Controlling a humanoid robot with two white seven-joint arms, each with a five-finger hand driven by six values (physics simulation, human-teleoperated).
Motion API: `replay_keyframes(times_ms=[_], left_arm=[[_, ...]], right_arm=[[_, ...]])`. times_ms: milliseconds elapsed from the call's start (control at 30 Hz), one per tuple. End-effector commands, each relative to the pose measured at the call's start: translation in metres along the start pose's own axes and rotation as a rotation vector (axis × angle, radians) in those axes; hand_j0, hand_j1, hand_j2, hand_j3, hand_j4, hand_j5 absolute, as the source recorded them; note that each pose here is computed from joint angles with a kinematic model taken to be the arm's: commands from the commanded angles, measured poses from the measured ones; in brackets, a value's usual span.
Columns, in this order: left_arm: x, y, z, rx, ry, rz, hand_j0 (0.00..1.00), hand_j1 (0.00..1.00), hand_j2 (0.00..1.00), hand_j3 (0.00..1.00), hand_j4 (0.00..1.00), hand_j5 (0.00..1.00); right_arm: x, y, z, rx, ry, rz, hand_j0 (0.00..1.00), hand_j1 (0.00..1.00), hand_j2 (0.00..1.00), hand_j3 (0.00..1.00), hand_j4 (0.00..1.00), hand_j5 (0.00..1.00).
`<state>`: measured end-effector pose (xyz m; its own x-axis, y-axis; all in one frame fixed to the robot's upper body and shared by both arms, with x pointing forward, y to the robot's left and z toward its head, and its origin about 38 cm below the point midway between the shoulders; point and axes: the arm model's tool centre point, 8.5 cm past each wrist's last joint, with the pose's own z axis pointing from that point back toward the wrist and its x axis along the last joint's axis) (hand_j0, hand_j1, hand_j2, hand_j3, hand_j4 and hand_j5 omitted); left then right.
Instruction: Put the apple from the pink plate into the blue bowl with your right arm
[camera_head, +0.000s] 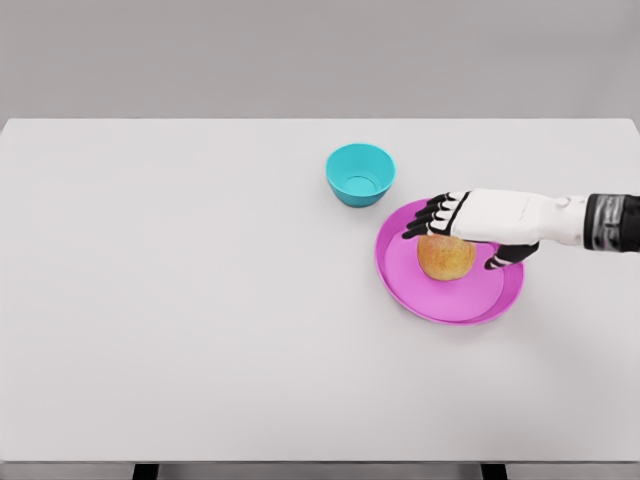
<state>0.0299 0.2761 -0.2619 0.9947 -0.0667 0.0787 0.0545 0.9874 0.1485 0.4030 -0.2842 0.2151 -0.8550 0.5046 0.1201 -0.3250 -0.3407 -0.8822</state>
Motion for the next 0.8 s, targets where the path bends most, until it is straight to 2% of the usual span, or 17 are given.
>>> replay_keyframes(times_ms=[0, 67, 200, 400, 667, 767], left_arm=[[0.000, 0.000, 0.000, 0.000, 0.000, 0.000, 1.00, 1.00, 1.00, 1.00, 1.00, 1.00], [0.000, 0.000, 0.000, 0.000, 0.000, 0.000, 1.00, 1.00, 1.00, 1.00, 1.00, 1.00], [0.000, 0.000, 0.000, 0.000, 0.000, 0.000, 1.00, 1.00, 1.00, 1.00, 1.00, 1.00], [0.000, 0.000, 0.000, 0.000, 0.000, 0.000, 1.00, 1.00, 1.00, 1.00, 1.00, 1.00], [0.000, 0.000, 0.000, 0.000, 0.000, 0.000, 1.00, 1.00, 1.00, 1.00, 1.00, 1.00], [0.000, 0.000, 0.000, 0.000, 0.000, 0.000, 1.00, 1.00, 1.00, 1.00, 1.00, 1.00]], right_arm=[[-0.002, 0.003, -0.004, -0.001, 0.001, -0.015, 1.00, 1.00, 1.00, 1.00, 1.00, 1.00], [-0.001, 0.000, -0.008, -0.009, -0.006, -0.013, 1.00, 1.00, 1.00, 1.00, 1.00, 1.00], [-0.009, 0.007, -0.007, 0.006, 0.019, -0.027, 1.00, 1.00, 1.00, 1.00, 1.00, 1.00], [-0.013, 0.016, -0.021, 0.045, 0.011, -0.045, 1.00, 1.00, 1.00, 1.00, 1.00, 1.00], [-0.017, 0.022, -0.024, 0.058, 0.015, -0.063, 1.00, 1.00, 1.00, 1.00, 1.00, 1.00], [-0.018, 0.018, -0.026, 0.058, 0.014, -0.054, 1.00, 1.00, 1.00, 1.00, 1.00, 1.00]])
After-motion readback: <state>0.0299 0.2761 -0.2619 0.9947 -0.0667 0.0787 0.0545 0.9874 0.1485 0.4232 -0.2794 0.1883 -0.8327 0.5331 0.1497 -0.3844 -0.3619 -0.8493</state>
